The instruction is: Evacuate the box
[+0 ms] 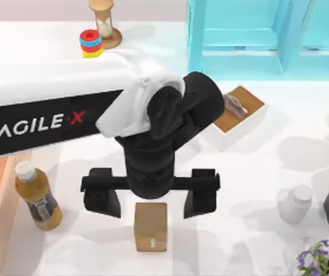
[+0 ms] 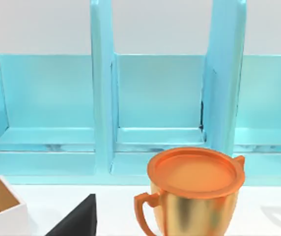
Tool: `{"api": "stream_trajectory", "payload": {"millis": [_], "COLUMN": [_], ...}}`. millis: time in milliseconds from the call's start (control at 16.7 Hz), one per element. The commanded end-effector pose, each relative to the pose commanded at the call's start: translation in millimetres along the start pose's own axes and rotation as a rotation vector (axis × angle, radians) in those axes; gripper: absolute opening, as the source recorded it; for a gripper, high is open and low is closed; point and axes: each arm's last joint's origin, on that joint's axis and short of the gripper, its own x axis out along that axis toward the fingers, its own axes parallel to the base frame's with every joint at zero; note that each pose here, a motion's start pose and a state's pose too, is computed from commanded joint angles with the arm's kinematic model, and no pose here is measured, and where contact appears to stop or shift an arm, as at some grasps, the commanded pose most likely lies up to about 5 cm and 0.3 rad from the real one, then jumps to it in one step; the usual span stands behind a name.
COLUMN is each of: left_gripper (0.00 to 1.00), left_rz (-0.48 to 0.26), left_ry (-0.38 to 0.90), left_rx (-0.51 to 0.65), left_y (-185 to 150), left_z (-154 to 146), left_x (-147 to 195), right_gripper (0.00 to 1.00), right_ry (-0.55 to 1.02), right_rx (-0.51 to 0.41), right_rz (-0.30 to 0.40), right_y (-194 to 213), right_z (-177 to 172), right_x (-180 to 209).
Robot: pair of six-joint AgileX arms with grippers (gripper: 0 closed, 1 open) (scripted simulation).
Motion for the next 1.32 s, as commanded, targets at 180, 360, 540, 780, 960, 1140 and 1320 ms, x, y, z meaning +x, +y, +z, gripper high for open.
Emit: {"api": "stream_trajectory", "payload": {"millis": [180,360,540,780,960,1140,1320], "left_gripper": [1.0,1.0,1.0,1.0,1.0,1.0,1.0], "left_rz": [0.0,-0.001,0.001,-0.002,0.002,0.005,0.001], "left_ry": [-0.003,-0.004,-0.002,-0.008,-0.001,0.021,0.031], "left_rx": [-0.001,-0.001,-0.002,0.0,0.008,0.01,0.008], "left_y": [2.2,2.5,4.6,34.7,89.4,173.8,261.3], "left_z": [-1.3,-1.4,3.2,43.2,86.4,121.6,132.6], "left_x": [-22.4,-24.9,-23.9,-32.1,-38.6,-43.3,-49.7], "right_gripper": [1.0,1.0,1.0,1.0,1.0,1.0,1.0], "right_ry": [0.0,0.0,0.0,0.0,0.0,0.0,0.0], "right_rx": [0.0,0.0,0.0,0.0,0.0,0.0,0.0], "right_rz": [0.0,0.0,0.0,0.0,0.0,0.0,0.0], "right_y": [0.0,0.0,0.0,0.0,0.0,0.0,0.0], "right_z": [0.0,0.0,0.0,0.0,0.0,0.0,0.0], "right_x": [0.0,0.0,0.0,0.0,0.0,0.0,0.0]}}
